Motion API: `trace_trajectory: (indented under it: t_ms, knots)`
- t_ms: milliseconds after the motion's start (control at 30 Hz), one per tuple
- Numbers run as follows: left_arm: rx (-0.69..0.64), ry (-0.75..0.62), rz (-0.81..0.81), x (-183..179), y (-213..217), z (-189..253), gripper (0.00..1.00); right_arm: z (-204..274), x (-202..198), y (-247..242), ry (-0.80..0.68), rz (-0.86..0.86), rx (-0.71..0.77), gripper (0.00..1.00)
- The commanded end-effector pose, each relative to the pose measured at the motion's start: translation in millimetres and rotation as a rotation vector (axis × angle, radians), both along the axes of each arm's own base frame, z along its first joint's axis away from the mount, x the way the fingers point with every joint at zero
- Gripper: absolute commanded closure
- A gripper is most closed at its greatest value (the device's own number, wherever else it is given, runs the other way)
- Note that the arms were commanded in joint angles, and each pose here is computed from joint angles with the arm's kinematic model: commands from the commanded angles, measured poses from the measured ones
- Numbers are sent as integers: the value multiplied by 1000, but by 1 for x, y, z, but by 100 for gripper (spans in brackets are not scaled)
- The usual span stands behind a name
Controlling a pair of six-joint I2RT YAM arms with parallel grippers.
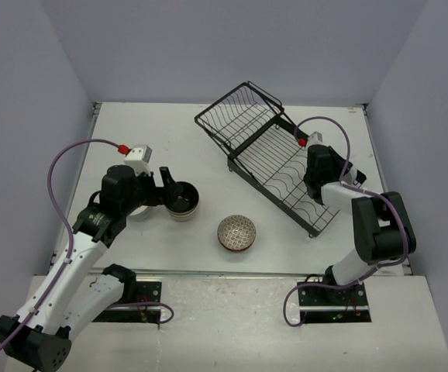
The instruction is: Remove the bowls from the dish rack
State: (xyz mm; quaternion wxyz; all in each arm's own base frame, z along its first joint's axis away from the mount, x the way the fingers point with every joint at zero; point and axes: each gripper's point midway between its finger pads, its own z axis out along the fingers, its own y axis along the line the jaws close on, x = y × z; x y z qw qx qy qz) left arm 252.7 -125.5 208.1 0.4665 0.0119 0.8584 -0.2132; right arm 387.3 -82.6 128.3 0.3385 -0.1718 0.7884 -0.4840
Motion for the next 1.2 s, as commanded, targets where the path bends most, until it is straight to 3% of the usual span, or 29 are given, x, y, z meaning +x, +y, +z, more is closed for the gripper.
trace_trajectory:
  t_ms: [0, 33, 67, 100, 500, 1000, 1167]
  knots:
    - [17, -56, -15, 4, -1, 7, 0, 7, 15, 13, -68, 43, 51, 86]
    - [17, -55, -15, 4, 0, 7, 0, 7, 15, 12, -68, 40, 49, 89]
    - [18, -55, -16, 4, 0, 7, 0, 8, 15, 12, -69, 41, 48, 99]
    - [18, -55, -16, 4, 0, 7, 0, 8, 15, 13, -67, 40, 48, 100]
    - [18, -57, -16, 4, -1, 7, 0, 30, 10, 12, -168, 26, 75, 100]
    - [22, -51, -12, 5, 0, 5, 0, 21, 0, 20, -292, 18, 356, 100]
    - [23, -52, -11, 6, 0, 6, 0, 23, -2, 17, -329, -1, 389, 100]
